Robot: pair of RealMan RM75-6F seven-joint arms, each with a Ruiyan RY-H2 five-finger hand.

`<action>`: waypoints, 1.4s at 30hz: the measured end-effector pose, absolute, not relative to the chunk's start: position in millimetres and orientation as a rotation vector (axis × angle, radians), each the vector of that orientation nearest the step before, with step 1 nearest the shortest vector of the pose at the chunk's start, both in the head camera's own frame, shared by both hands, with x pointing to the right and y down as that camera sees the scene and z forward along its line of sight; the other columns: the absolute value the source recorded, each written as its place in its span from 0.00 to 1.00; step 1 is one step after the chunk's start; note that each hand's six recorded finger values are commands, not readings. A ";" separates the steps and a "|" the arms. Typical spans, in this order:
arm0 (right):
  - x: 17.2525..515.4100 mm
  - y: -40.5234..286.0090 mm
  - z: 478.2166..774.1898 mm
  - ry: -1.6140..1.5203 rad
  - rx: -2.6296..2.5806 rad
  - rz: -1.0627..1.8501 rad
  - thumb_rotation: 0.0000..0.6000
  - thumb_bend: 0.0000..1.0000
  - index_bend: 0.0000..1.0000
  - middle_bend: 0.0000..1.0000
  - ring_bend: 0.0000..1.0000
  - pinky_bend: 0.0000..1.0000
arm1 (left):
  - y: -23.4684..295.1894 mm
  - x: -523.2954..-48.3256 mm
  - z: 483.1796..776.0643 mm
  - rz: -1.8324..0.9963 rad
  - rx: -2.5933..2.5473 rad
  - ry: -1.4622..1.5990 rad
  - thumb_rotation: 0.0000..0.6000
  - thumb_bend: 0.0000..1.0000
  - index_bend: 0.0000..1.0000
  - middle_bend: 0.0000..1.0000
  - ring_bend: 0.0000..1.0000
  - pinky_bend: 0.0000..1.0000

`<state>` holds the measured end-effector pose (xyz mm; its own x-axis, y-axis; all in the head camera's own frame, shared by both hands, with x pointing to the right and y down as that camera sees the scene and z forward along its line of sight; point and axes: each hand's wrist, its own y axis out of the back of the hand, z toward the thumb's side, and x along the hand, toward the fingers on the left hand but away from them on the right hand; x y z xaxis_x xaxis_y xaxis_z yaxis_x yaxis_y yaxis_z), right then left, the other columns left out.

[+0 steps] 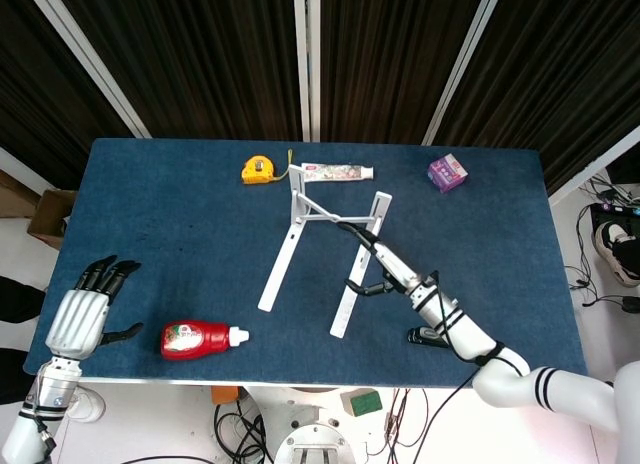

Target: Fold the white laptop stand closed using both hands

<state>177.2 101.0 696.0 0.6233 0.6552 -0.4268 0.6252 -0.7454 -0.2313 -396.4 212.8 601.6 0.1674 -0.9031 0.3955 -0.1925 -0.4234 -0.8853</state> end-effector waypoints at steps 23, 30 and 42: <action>189.0 90.6 773.0 -1.296 -2.853 1.027 1.00 0.33 0.00 0.07 0.00 0.03 | 216.7 -404.4 603.2 -1.327 -1.745 1.066 1.00 0.05 0.17 0.17 0.08 0.13; 166.9 103.4 756.1 -1.149 -2.919 0.935 1.00 0.33 0.00 0.07 0.00 0.03 | 218.5 -407.5 602.4 -1.329 -1.741 1.074 1.00 0.05 0.17 0.17 0.08 0.13; 94.7 85.8 734.9 -0.994 -3.003 0.850 1.00 0.34 0.03 0.10 0.01 0.04 | 222.4 -411.1 598.6 -1.327 -1.731 1.085 1.00 0.05 0.17 0.17 0.08 0.13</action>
<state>94.7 85.8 734.9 0.6824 0.5193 -0.5144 0.5888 -0.8076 -0.0343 -411.1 222.4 598.6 0.1283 -0.9106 0.3928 -0.2038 -0.4118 -0.8882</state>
